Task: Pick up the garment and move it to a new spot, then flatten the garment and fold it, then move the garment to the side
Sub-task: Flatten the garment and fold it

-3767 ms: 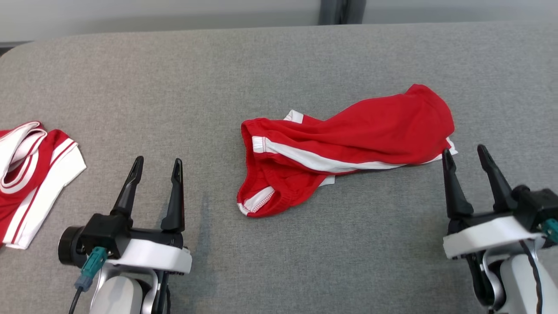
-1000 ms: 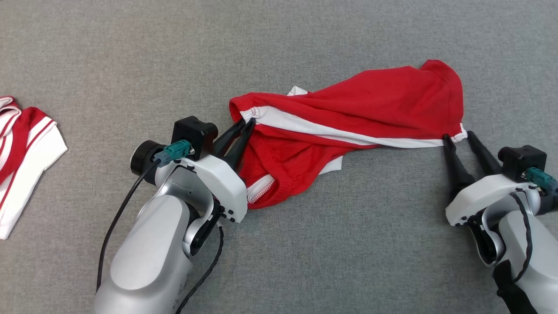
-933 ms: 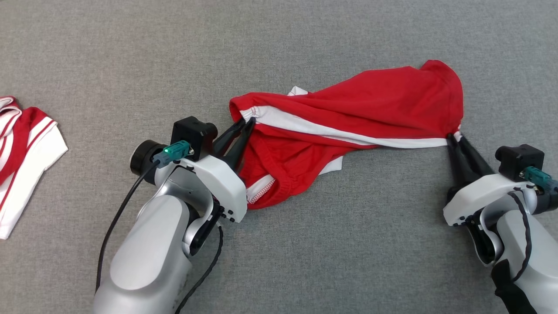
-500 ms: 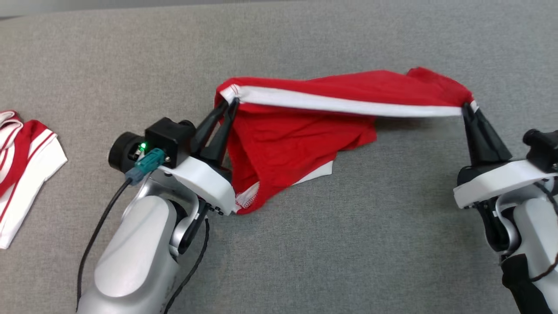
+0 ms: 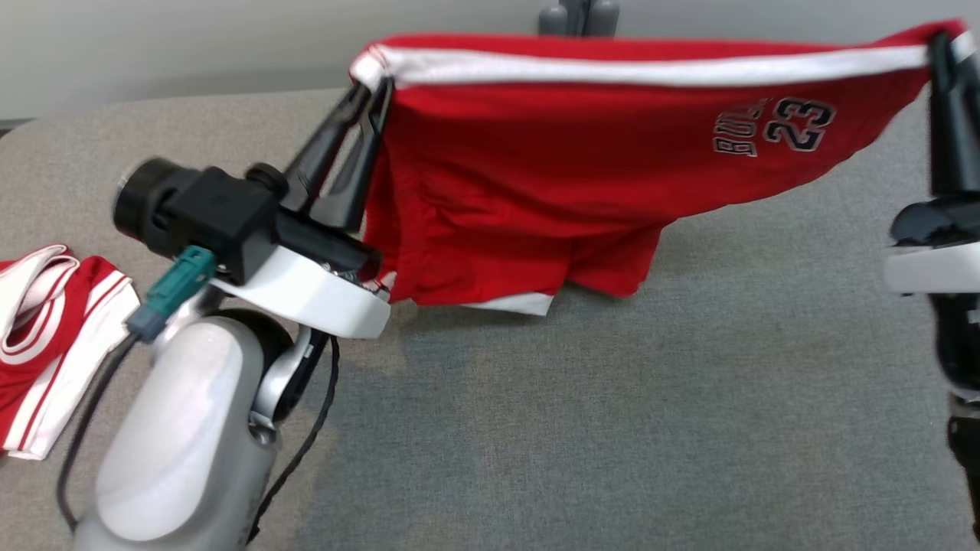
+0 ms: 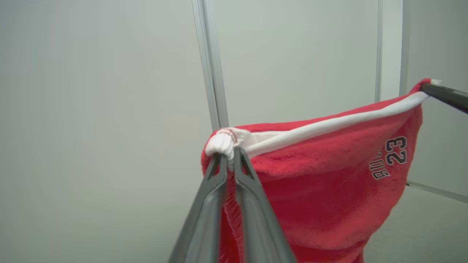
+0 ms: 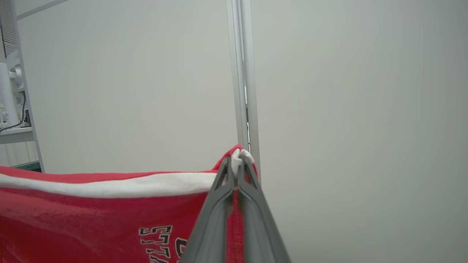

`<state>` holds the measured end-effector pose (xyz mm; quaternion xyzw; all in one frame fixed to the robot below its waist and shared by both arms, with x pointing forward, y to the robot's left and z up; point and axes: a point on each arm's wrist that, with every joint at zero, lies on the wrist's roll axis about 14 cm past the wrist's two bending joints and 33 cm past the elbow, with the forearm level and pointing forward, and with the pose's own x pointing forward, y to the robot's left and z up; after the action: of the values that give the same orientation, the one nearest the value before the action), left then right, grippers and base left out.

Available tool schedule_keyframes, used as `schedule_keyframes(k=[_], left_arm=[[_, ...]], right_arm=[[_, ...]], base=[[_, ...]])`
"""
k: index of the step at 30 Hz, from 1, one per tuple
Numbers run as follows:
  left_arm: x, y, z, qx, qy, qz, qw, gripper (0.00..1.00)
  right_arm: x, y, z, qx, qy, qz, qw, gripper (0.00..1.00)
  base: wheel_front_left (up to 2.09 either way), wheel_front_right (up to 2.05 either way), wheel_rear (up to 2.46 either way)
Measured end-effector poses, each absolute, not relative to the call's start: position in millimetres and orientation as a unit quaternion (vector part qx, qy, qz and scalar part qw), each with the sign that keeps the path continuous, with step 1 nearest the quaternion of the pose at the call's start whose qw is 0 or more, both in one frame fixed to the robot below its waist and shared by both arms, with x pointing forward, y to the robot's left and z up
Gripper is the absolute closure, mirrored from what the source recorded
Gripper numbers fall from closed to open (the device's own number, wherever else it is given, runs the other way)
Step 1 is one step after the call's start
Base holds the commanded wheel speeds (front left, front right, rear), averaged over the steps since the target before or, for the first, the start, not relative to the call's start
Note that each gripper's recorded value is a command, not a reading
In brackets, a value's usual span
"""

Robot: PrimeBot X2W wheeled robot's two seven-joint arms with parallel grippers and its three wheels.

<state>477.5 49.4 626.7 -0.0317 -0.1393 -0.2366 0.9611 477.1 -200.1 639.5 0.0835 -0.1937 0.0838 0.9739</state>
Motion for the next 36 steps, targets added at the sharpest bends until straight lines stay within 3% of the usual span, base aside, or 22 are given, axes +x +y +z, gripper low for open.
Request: schedule_keyframes(k=[7, 15, 24, 29, 36], left_arm=[[456.2, 56.5, 691.6, -0.027, -0.222, -0.232, 0.947, 1.0], [459.8, 56.2, 687.5, -0.059, -0.215, -0.232, 0.947, 1.0], [515.4, 47.6, 671.8, -0.082, -0.198, -0.243, 0.946, 1.0], [560.7, 29.4, 686.1, -0.081, -0.216, -0.26, 0.938, 1.0], [596.1, 18.5, 694.0, -0.065, -0.226, -0.259, 0.937, 1.0]], right_arm=[[447.4, -198.8, 705.4, 0.061, -0.267, 0.089, 0.958, 1.0], [453.1, -208.7, 695.8, 0.065, -0.241, 0.07, 0.966, 1.0], [512.6, -212.5, 688.8, 0.079, -0.225, 0.076, 0.968, 1.0], [565.4, -199.3, 706.7, 0.066, -0.238, 0.101, 0.964, 1.0], [601.0, -176.7, 728.8, 0.063, -0.26, 0.126, 0.955, 1.0]], base=[[0.0, 0.0, 0.0], [0.0, 0.0, 0.0], [0.0, 0.0, 0.0], [0.0, 0.0, 0.0], [0.0, 0.0, 0.0]])
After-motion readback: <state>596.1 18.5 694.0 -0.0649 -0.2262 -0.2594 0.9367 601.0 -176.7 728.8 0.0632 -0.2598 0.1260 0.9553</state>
